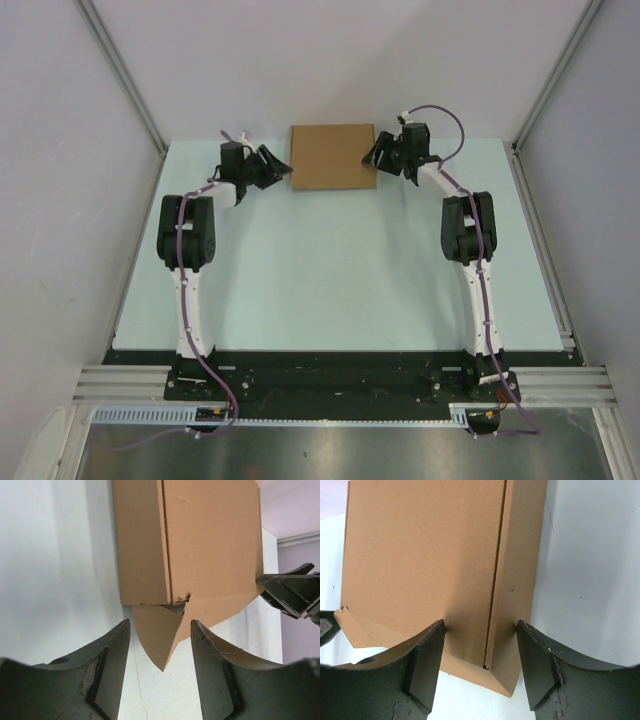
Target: Fold the paper box
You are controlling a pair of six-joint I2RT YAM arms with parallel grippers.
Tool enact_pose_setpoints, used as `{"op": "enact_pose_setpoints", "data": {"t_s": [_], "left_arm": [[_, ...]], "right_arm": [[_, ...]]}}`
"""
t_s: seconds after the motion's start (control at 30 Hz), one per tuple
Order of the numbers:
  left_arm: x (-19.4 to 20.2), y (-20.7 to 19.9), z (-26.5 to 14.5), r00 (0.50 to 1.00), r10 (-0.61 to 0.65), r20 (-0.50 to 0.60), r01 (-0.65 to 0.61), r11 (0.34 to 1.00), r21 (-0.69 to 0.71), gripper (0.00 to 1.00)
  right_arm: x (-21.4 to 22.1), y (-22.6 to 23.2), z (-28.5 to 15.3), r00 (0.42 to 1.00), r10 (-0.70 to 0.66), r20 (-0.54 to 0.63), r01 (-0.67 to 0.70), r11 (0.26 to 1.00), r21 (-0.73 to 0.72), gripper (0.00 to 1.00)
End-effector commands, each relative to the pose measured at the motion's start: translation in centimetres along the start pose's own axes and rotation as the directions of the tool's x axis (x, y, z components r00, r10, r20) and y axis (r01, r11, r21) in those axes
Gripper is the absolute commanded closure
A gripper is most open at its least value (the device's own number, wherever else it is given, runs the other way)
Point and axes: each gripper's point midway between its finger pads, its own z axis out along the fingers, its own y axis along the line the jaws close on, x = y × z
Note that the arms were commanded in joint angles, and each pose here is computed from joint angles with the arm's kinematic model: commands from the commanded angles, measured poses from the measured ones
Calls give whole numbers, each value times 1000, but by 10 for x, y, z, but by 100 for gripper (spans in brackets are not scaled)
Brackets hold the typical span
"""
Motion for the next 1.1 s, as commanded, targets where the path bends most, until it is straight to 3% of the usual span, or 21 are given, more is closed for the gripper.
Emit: {"op": "enact_pose_setpoints", "data": {"t_s": [0.0,0.4,0.67,1.07], "left_arm": [[-29,-34,-4,994,81,69,-85,995,54,44],[-4,-56,24,997,81,-12,-78,988,136,47],[2,-30,8,987,161,-12,-161,987,-4,44],[-34,-49,-35,965,169,203,-174,985,6,37]], "right_arm": [[1,2,3,1000,-3,-1,3,1000,2,36],[4,2,6,1000,-2,-11,2,1000,1,36],[2,-1,3,1000,3,-9,-3,1000,4,36],[-2,-1,-1,1000,1,-2,-1,1000,5,36]]}}
